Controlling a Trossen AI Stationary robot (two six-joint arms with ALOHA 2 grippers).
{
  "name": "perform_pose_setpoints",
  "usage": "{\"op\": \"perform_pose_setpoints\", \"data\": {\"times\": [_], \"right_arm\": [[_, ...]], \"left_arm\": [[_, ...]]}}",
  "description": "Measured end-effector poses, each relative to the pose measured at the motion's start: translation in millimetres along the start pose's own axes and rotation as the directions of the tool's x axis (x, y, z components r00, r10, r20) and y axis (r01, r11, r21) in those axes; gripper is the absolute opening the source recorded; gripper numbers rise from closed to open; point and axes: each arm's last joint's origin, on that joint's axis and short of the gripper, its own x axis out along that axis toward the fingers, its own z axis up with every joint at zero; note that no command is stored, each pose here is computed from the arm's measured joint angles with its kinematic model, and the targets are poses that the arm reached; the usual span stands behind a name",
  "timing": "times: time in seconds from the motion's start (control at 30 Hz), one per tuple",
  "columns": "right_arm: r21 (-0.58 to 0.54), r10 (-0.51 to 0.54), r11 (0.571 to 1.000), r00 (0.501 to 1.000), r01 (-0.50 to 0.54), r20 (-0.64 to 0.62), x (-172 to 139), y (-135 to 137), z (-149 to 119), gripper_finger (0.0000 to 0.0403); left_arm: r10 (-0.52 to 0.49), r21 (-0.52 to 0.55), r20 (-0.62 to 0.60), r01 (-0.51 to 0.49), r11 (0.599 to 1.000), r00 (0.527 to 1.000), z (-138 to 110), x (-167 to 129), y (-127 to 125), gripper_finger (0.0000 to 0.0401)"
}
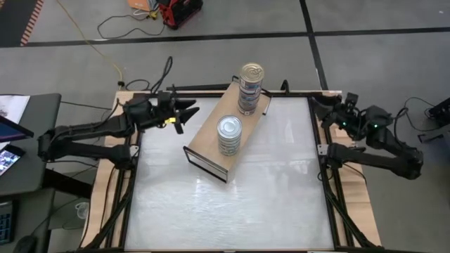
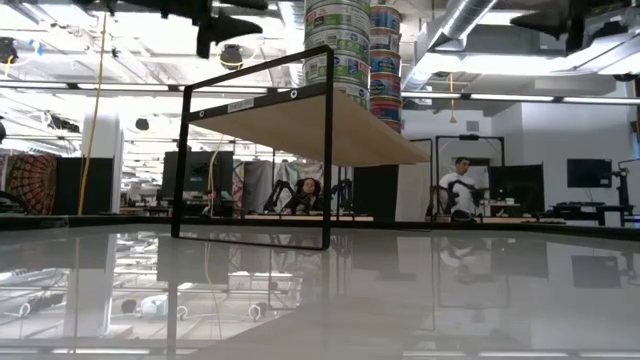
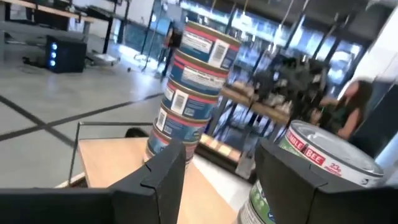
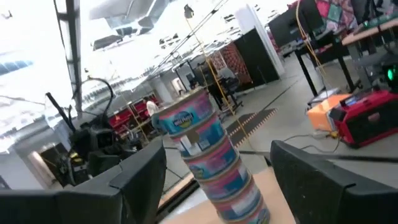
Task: Stack canned seafood by type on shelf
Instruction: Return to Home Position
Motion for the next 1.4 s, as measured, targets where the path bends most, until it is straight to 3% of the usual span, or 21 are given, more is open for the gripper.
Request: {"op": "perform_pose_setpoints", "data": {"times": [0.2,0.5,0.77,1.2,1.4], "right_arm": [[0.073,0.004,0.997,1.0,-0.002,-0.015,-6,-10,-20,0.0311],[0.119,-0.016,0.993,1.0,0.017,-0.011,-14,-21,-37,0.0311],[0.155,-0.011,0.988,1.0,0.013,-0.015,-19,-30,-54,0.0311],[0.181,0.014,0.983,0.994,0.006,-0.108,-14,-36,-81,0.0311],[0.219,0.034,0.976,0.987,0.001,-0.155,-10,-41,-103,0.0306]], "left_arm": [[-0.02,-0.118,0.018,0.022,0.993,1.0,-30,-17,11,0.0162],[0.087,-0.146,-0.04,-0.092,0.985,0.995,-73,-37,22,0.0123],[0.097,-0.201,-0.047,-0.104,0.974,0.994,-100,-52,34,0.0077],[0.094,-0.278,-0.091,-0.116,0.954,0.991,-133,-70,47,0.0004],[0.115,-0.284,-0.104,-0.141,0.949,0.988,-141,-74,51,0.0001]]}}
